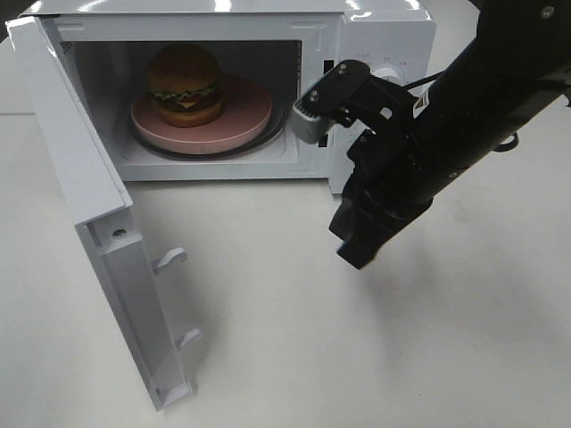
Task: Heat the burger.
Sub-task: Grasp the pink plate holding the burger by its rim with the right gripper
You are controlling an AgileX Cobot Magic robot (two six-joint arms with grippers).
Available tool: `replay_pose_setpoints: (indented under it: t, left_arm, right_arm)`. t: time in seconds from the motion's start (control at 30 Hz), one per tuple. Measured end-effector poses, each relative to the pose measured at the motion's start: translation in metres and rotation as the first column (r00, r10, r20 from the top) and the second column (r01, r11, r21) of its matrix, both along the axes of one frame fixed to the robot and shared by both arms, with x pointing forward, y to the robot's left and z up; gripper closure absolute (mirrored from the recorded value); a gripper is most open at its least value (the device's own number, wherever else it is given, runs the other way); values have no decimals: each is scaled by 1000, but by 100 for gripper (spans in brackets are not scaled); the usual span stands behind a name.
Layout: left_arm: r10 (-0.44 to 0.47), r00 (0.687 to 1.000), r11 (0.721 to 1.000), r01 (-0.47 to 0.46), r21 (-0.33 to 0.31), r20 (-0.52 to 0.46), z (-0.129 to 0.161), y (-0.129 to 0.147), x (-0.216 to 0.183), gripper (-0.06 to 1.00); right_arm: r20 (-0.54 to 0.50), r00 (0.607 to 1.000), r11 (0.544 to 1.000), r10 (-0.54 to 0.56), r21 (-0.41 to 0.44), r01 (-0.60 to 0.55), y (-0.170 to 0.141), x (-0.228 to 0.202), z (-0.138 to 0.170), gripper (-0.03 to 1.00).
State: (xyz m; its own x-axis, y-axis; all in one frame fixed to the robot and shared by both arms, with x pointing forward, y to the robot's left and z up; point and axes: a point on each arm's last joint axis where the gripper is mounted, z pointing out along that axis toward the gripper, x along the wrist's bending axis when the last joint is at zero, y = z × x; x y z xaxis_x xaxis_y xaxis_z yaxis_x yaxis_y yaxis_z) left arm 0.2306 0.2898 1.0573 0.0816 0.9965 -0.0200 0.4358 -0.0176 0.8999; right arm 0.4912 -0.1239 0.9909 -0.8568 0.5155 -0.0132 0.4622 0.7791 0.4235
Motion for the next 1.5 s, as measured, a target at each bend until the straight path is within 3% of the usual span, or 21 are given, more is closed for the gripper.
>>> replay_pose_setpoints:
  t: [0.03,0.1,0.13,0.2,0.3,0.37,0.4,0.43,0.5,0.57,0.67,0.7,0.8,0.97,1.0,1.03,1.1,1.13,1.17,1.2,1.5]
  left_arm:
    - [0,1000,1000,0,0,0,0,0,0,-5]
    - [0,1000,1000,0,0,0,0,0,0,-5]
    - [0,1000,1000,0,0,0,0,0,0,-5]
    - [0,1000,1000,0,0,0,0,0,0,-5]
    - [0,1000,1000,0,0,0,0,0,0,-5]
    - [0,1000,1000,0,0,0,0,0,0,-5]
    - [0,1000,1000,0,0,0,0,0,0,-5]
    - [0,1000,1000,0,0,0,0,0,0,-5]
    - [0,1000,1000,0,0,0,0,0,0,-5]
    - [0,1000,1000,0,0,0,0,0,0,-5]
    - [0,1000,1000,0,0,0,0,0,0,-5]
    - [0,1000,1000,0,0,0,0,0,0,-5]
    - [0,1000,1000,0,0,0,0,0,0,-5]
    - [0,1000,1000,0,0,0,0,0,0,-5]
    - [0,1000,1000,0,0,0,0,0,0,-5]
    - [0,1000,1000,0,0,0,0,0,0,-5]
    - [0,1000,1000,0,0,0,0,0,0,-5]
    - [0,1000,1000,0,0,0,0,0,0,-5]
    - [0,1000,1000,0,0,0,0,0,0,-5]
    - [0,1000,1000,0,0,0,0,0,0,-5]
    - [0,1000,1000,0,0,0,0,0,0,-5]
  right_arm:
    - [0,1000,1000,0,0,0,0,0,0,92]
    - [37,984,981,174,-98,-170,-4,-1,-2,92]
    - [37,984,981,174,-98,-170,-4,-1,-2,92]
    - [69,940,929,334,-192,-316,-8,-1,-3,91]
    - [83,908,891,412,-244,-382,-10,0,-3,91]
    - [92,853,826,514,-323,-463,-14,2,-4,89]
    - [92,853,826,514,-323,-463,-14,2,-4,89]
    - [91,815,776,572,-383,-501,-17,4,-4,88]
    - [88,798,752,596,-411,-516,-19,5,-4,87]
    - [75,743,670,665,-499,-550,-22,7,-3,81]
    - [70,725,645,685,-522,-559,-21,7,-3,78]
    - [63,689,597,722,-558,-576,-18,5,-3,74]
    - [64,649,555,758,-586,-590,-11,2,-2,65]
    - [113,604,535,789,-610,-585,0,1,0,50]
    - [121,600,534,791,-616,-580,2,1,1,42]
    - [147,599,545,787,-621,-563,5,0,2,33]
    - [160,602,555,782,-619,-556,7,0,2,30]
    - [189,619,586,762,-606,-538,11,1,3,21]
    - [189,619,586,762,-606,-538,11,1,3,21]
    - [210,630,608,748,-596,-524,17,3,4,14]
    - [242,629,624,739,-599,-502,41,24,5,7]
